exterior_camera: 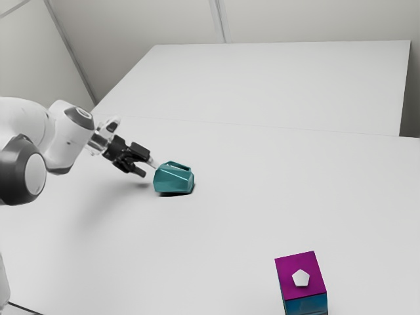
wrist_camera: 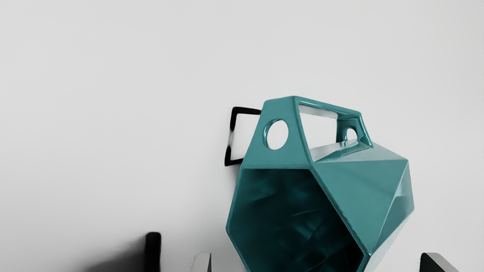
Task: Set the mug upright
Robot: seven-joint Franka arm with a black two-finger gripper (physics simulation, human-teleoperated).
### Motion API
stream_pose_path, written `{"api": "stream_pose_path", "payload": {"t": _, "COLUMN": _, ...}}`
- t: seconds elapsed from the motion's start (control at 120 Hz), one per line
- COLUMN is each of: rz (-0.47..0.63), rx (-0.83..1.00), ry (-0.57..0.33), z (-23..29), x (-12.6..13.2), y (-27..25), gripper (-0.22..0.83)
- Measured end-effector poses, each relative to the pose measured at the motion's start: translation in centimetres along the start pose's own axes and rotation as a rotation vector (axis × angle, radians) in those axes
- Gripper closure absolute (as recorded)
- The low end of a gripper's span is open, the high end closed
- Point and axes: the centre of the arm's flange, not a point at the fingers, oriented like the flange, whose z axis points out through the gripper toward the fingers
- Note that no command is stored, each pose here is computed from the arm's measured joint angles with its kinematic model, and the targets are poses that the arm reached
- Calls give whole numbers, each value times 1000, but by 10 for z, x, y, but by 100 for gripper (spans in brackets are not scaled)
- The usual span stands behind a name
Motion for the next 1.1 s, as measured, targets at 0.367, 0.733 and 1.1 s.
{"api": "stream_pose_path", "payload": {"t": 0.367, "rz": -13, "rx": -78, "ry": 11, "z": 20, "x": -2, "y": 1, "gripper": 0}}
{"api": "stream_pose_path", "payload": {"t": 0.733, "rz": -31, "rx": -153, "ry": 30, "z": 33, "x": -2, "y": 3, "gripper": 0}}
{"api": "stream_pose_path", "payload": {"t": 1.1, "rz": -55, "rx": -215, "ry": 35, "z": 46, "x": -3, "y": -1, "gripper": 0}}
